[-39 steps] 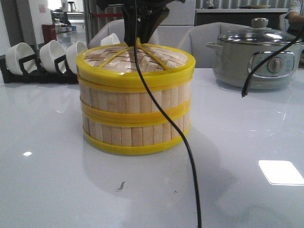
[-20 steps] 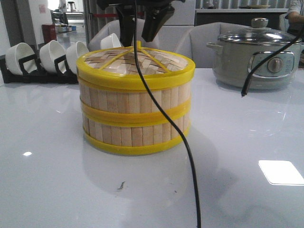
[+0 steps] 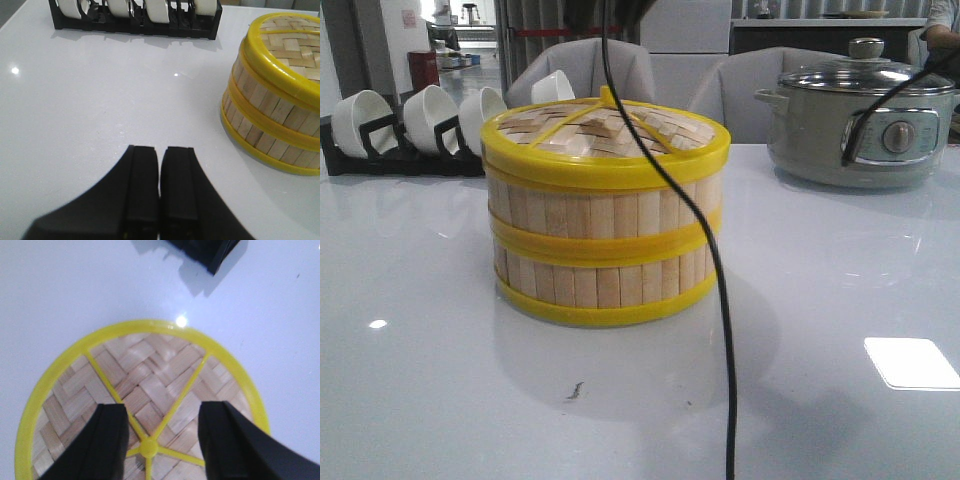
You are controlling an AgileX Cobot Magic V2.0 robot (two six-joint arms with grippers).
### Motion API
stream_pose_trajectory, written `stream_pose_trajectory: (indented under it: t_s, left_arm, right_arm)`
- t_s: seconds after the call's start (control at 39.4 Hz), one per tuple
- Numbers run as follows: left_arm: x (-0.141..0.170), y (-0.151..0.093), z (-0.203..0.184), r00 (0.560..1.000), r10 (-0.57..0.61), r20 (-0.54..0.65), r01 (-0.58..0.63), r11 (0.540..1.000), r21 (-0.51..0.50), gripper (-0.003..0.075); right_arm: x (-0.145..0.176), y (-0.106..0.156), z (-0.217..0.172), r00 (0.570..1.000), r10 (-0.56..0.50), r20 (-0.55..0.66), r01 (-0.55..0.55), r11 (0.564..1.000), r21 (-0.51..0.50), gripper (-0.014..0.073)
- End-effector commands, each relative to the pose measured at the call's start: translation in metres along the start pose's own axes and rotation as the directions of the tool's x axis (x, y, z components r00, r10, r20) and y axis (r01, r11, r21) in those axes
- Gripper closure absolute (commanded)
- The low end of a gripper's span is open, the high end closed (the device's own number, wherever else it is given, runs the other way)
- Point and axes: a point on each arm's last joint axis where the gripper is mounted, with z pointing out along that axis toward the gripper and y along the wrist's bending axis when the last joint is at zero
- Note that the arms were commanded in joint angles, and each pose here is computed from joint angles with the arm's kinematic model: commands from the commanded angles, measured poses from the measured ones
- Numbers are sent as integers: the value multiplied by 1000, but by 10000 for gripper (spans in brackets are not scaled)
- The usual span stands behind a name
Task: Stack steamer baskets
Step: 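Open the right gripper and raise it away from the lid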
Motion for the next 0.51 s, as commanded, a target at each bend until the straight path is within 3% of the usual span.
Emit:
stream_pose_trajectory:
  t_s: [0.0, 0.25, 0.48]
  left_arm:
    - [-18, -3, -4, 993, -6, 116, 3, 1000, 26, 634]
    - [-18, -3, -4, 993, -6, 116, 3, 1000, 26, 634]
    - [-18, -3, -4, 993, -6, 116, 3, 1000, 26, 634]
  right_arm:
    - [-32, -17, -79, 966, -1, 258, -10, 999, 41, 161]
    - [-17, -50, -144, 909, 18, 416, -67, 993, 101, 161]
    - [39, -72, -181, 842, 12, 539, -118, 980, 163, 161]
